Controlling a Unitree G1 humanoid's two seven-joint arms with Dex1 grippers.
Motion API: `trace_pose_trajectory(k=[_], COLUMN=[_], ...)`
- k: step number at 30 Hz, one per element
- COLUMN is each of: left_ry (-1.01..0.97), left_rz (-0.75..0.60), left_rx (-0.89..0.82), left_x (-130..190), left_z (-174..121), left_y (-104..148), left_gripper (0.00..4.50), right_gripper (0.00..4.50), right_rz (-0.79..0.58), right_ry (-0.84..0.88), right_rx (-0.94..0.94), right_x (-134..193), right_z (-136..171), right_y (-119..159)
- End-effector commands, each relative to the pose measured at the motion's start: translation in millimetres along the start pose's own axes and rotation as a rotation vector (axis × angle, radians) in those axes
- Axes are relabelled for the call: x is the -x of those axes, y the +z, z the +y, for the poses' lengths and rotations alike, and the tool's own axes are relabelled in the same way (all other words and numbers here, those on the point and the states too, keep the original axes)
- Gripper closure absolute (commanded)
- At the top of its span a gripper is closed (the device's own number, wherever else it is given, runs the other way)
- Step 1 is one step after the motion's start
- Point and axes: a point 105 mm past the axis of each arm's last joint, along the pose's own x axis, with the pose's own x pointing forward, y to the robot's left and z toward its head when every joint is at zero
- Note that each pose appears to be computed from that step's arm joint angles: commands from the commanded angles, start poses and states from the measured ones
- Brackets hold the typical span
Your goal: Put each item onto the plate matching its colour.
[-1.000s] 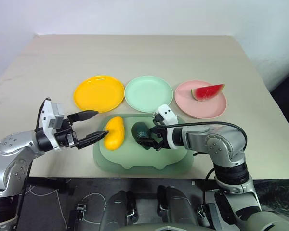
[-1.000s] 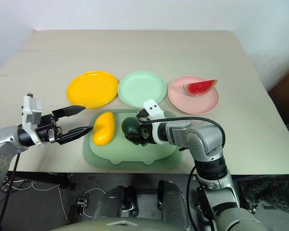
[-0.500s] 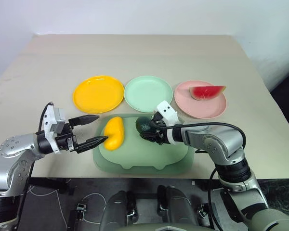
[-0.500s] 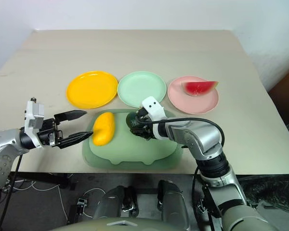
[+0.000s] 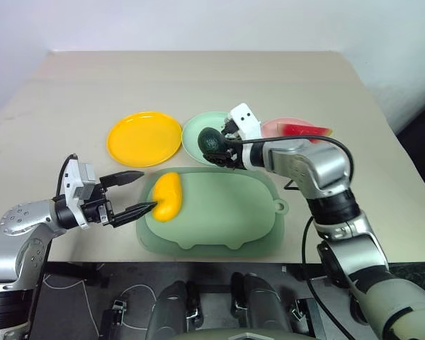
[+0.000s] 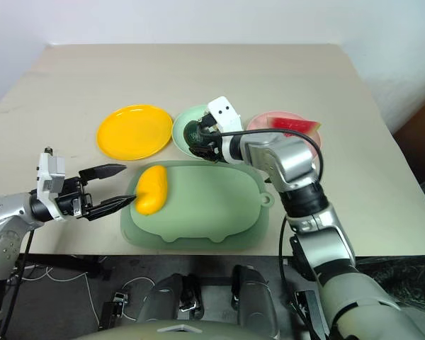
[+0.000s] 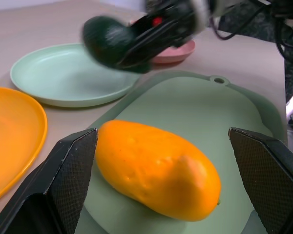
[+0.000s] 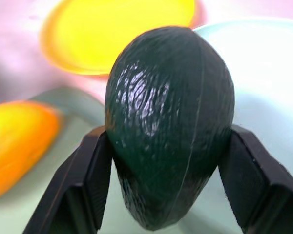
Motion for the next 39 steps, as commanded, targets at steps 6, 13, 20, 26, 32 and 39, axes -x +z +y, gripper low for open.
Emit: trace_pose_trajectory(k=[6, 13, 20, 26, 32, 39], left_ry=[0.013, 0.036, 0.044, 0.056, 0.060, 0.089], left_rz=[-0.017, -0.028, -0.026, -0.032, -0.034, -0.036], left_rx=[-0.028, -0.029, -0.033, -0.026, -0.015, -0.008], left_x=[-0.1, 2.7, 0.8, 3.4, 3.3, 2.7], left_z=[-6.8, -5.9, -7.5, -4.2, -7.5, -13.1], left_y=[8.0, 11.0, 14.9, 17.2, 17.3, 19.6], left_gripper=[0.00, 0.00, 0.00, 0.00, 0.00, 0.00], right_gripper=[1.67, 0.02, 0.02, 0.02, 0.02, 0.02], right_rz=[0.010, 0.009, -0.135, -0.262, -0.357, -0.411], right_ry=[-0.155, -0.119, -0.126, -0.041, 0.112, 0.280], right_rx=[0.083, 0.097, 0.078, 0.072, 0.091, 0.021], right_x=[-22.9, -27.0, -4.6, 28.1, 66.5, 101.9], right_z=[-39.5, -35.8, -40.1, -19.0, 18.4, 50.4], right_y=[15.6, 20.4, 48.7, 59.9, 49.0, 6.3])
